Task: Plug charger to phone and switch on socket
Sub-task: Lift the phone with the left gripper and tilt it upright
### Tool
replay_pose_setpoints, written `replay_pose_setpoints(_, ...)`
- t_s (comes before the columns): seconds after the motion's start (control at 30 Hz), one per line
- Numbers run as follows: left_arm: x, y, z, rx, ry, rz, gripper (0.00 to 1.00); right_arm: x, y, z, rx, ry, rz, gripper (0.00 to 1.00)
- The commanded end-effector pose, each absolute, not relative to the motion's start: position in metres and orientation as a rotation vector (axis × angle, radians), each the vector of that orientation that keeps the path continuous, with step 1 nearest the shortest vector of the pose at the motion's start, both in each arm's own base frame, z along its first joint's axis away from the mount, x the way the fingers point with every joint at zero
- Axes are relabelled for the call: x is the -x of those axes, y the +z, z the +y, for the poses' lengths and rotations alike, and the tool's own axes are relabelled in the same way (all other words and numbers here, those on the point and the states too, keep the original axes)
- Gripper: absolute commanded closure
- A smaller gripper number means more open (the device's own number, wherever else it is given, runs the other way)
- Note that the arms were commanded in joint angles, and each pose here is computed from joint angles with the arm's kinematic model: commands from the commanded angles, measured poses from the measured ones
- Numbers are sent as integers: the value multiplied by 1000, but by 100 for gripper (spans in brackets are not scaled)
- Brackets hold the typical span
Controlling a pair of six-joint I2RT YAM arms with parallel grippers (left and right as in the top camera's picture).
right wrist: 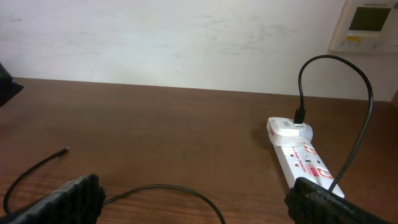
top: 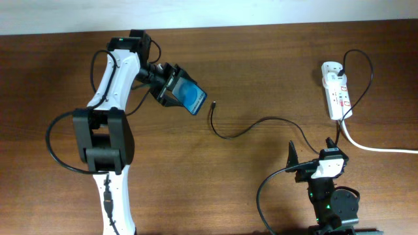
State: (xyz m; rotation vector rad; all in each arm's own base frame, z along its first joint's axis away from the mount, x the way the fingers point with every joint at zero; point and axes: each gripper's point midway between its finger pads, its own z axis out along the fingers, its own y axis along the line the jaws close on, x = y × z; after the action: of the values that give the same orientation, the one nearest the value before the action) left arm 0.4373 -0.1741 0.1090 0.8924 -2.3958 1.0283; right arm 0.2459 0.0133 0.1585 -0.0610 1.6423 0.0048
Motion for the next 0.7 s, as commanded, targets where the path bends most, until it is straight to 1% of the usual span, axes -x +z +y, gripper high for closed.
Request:
replay_pose_setpoints(0.0, -437, 145, -194, -889, 1214, -2177, 100, -246, 155, 12, 54, -3, 1649, 2)
replay_pose_setpoints(0.13, -422, 165, -201, -917, 1233, -1990, 100, -246, 156, 12, 54, -3, 1649, 2)
replay_pose_setpoints(0.23, -419, 181, -206, -912, 1287, -1872, 100, -246, 155, 12, 54, -3, 1649, 2)
replay_pose_setpoints(0.3, -415, 184, -207, -964, 1241, -1804, 100, -246, 155, 12, 54, -3, 1650, 2)
replay_pose_setpoints(0.43, -418, 193, -205, -1039, 1220, -1673, 100, -246, 155, 12, 54, -3, 1649, 1)
replay_pose_setpoints(0.67, -431, 193, -177, -1162, 1207, -1590, 100, -246, 155, 12, 54, -3, 1649, 2)
